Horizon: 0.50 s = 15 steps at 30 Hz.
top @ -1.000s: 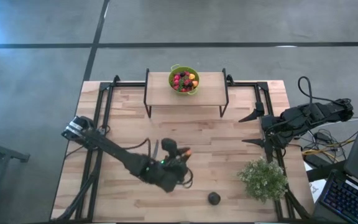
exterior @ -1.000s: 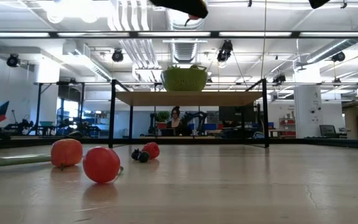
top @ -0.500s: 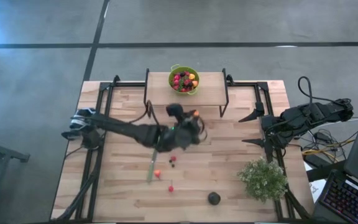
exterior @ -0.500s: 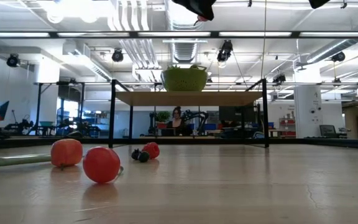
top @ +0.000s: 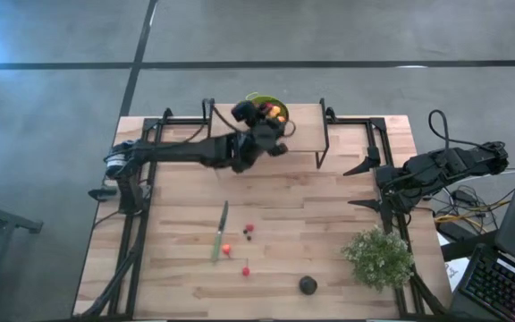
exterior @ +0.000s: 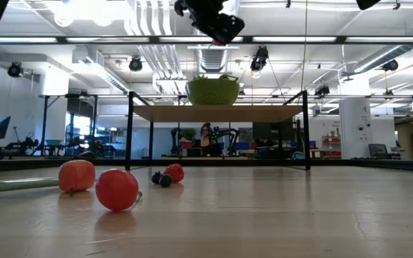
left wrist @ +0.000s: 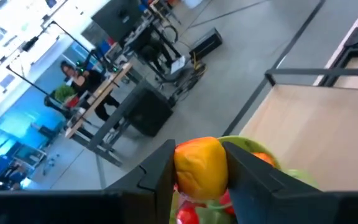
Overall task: Pick & Place Fruit
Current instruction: Put the pear into the green colander on the shelf
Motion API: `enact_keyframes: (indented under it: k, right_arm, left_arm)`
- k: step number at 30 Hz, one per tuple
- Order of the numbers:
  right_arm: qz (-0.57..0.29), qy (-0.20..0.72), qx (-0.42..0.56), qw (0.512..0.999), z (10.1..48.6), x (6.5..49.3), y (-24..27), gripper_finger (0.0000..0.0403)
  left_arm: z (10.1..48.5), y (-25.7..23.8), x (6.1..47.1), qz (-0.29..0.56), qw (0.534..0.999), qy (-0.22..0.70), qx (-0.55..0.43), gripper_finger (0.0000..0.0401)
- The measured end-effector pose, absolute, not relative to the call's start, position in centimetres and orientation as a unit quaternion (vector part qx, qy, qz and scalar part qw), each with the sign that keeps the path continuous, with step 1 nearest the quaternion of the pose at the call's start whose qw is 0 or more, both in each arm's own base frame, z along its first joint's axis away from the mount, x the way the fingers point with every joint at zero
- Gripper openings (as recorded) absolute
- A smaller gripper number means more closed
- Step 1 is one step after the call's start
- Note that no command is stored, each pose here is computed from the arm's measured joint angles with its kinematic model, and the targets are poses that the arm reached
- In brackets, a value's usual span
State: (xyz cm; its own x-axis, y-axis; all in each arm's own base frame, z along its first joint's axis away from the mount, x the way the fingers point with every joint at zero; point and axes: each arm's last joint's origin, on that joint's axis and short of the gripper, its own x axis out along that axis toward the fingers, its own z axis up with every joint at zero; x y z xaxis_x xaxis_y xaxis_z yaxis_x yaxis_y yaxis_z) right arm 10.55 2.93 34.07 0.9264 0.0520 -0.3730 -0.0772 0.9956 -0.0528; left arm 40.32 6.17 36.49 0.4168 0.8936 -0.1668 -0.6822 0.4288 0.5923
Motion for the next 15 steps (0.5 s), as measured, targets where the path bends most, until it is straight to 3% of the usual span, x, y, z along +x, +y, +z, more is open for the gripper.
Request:
enact_keyframes:
  k: [15]
  right_arm:
    - [0.033, 0.189, -0.033, 0.981, 34.1, 10.5, 2.9, 0.0363]
  left_arm:
    - [34.9, 13.3, 38.4, 0.431, 0.857, 0.274, 0.068, 0.0131]
